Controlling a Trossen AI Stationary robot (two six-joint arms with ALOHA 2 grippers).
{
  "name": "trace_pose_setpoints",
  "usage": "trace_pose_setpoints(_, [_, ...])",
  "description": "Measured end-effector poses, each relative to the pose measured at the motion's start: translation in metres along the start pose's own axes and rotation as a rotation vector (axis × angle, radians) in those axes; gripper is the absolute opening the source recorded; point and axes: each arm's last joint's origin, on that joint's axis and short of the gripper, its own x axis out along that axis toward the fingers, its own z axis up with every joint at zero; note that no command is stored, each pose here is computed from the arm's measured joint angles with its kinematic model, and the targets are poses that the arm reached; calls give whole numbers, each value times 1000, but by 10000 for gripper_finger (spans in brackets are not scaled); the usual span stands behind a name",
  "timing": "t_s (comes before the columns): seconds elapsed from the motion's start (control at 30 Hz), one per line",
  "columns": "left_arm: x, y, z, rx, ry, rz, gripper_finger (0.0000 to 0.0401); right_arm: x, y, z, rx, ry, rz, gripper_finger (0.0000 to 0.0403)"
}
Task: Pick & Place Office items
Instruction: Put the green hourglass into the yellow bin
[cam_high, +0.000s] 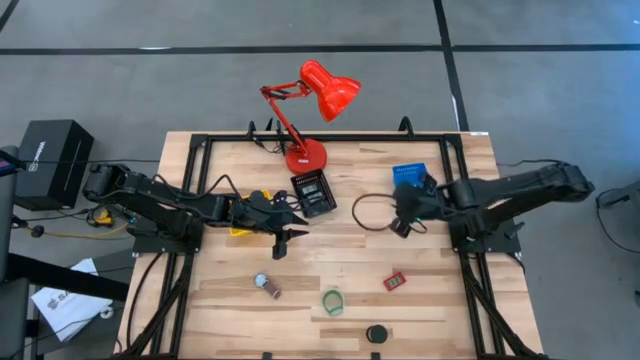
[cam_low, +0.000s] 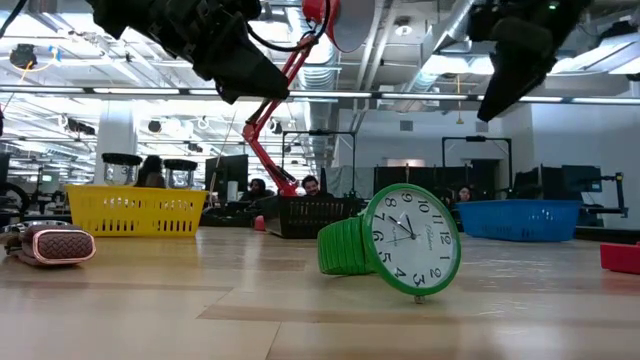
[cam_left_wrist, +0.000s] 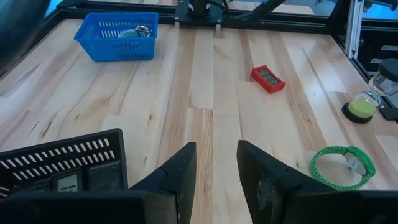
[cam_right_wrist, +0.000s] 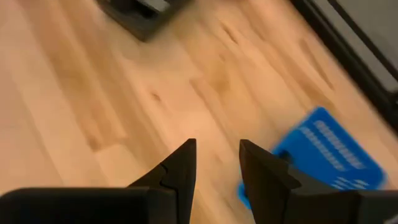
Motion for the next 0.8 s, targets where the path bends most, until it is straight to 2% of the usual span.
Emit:
trace_pose_setpoints(0.13, [0,0,1,-1,-6,-1,110,8,8,-19,-34,-82,89,113])
trace_pose_setpoints(0.23, [0,0,1,-2,-10,-1,111,18,17,-32,-66,-138,198,113])
trace_pose_setpoints(0.57, [0,0,3,-5,-32,-4,111,27,65,-46,-290,-296,728,113])
trace_pose_setpoints(0.67, [0,0,3,-6,-35,-4,111,25,78,-46,-355,-366,800,113])
trace_pose_setpoints(0.8, [0,-1,4,-7,-46,-6,110,29,92,-41,-343,-442,835,113])
